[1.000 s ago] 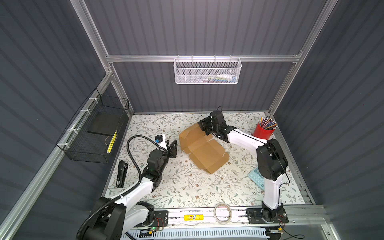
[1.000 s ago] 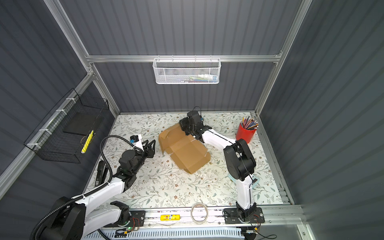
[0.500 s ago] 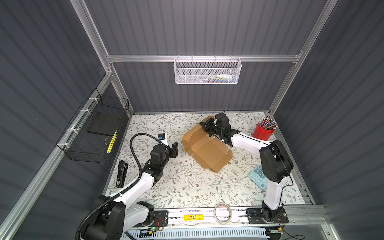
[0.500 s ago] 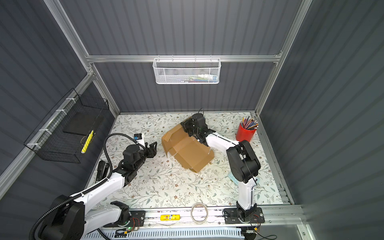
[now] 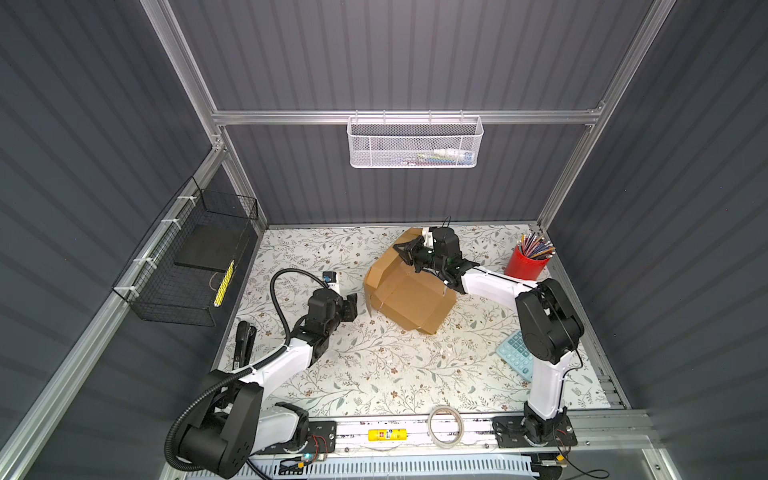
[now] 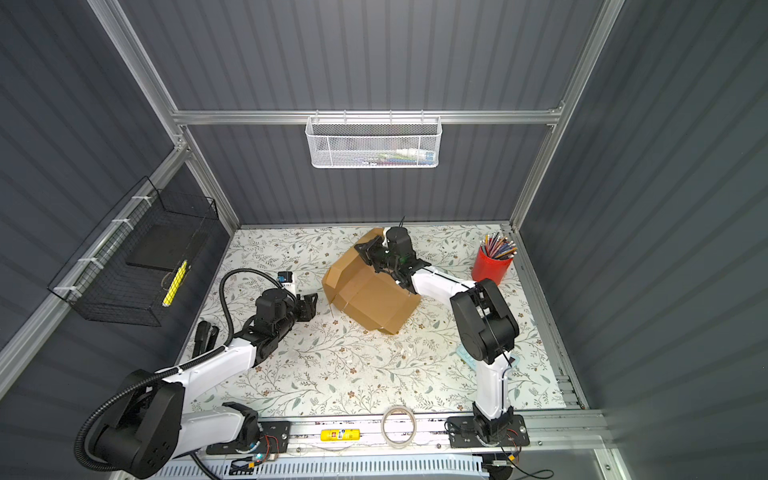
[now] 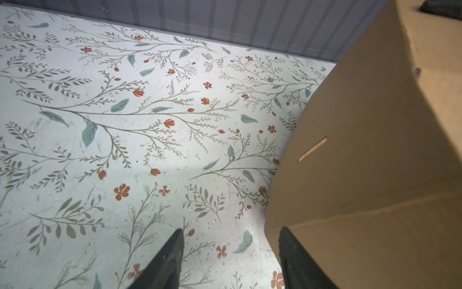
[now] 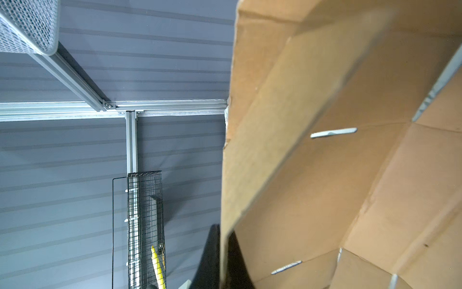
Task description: Fold the paper box
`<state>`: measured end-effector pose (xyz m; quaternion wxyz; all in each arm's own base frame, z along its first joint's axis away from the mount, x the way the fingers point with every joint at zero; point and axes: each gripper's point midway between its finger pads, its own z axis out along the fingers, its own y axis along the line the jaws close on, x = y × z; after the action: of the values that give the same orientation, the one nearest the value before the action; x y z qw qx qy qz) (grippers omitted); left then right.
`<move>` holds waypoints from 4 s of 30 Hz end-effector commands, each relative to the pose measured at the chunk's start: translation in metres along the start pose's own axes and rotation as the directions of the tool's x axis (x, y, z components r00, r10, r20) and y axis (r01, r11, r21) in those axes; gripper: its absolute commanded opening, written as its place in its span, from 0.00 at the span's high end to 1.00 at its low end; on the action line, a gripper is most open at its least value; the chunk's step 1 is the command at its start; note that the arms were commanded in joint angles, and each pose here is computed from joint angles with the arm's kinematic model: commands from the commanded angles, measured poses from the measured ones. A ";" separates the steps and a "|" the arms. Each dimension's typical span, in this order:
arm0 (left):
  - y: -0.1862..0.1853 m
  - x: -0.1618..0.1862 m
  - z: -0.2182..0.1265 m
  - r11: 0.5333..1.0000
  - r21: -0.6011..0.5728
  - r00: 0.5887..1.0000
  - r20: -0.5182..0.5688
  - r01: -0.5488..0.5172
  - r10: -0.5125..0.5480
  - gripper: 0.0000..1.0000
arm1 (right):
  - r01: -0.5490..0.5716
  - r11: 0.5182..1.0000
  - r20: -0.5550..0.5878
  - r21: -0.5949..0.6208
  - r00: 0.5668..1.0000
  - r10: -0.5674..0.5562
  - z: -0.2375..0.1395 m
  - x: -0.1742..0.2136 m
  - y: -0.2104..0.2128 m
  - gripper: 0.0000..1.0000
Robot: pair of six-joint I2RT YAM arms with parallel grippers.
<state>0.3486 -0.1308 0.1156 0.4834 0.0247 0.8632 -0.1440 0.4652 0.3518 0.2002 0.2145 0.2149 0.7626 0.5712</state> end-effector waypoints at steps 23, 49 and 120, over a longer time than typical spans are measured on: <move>-0.019 0.005 0.022 0.993 0.115 1.000 -0.024 -0.002 0.004 0.44 | 0.019 0.999 -0.032 0.041 0.999 -0.018 0.018 0.008 -0.033 1.00; -0.041 0.019 0.020 0.969 0.243 0.998 -0.039 0.055 -0.047 0.49 | 0.038 0.998 -0.035 0.040 0.999 -0.037 0.029 0.011 -0.017 1.00; -0.010 0.004 -0.048 0.987 0.022 0.984 0.078 -0.160 0.158 0.42 | 0.097 0.995 -0.095 -0.033 0.991 -0.100 0.036 0.019 0.011 1.00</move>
<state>0.3066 -0.1365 0.1516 0.5341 0.0897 0.8271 -0.1505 0.4690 0.3935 0.1892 0.1996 0.1572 0.7811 0.5704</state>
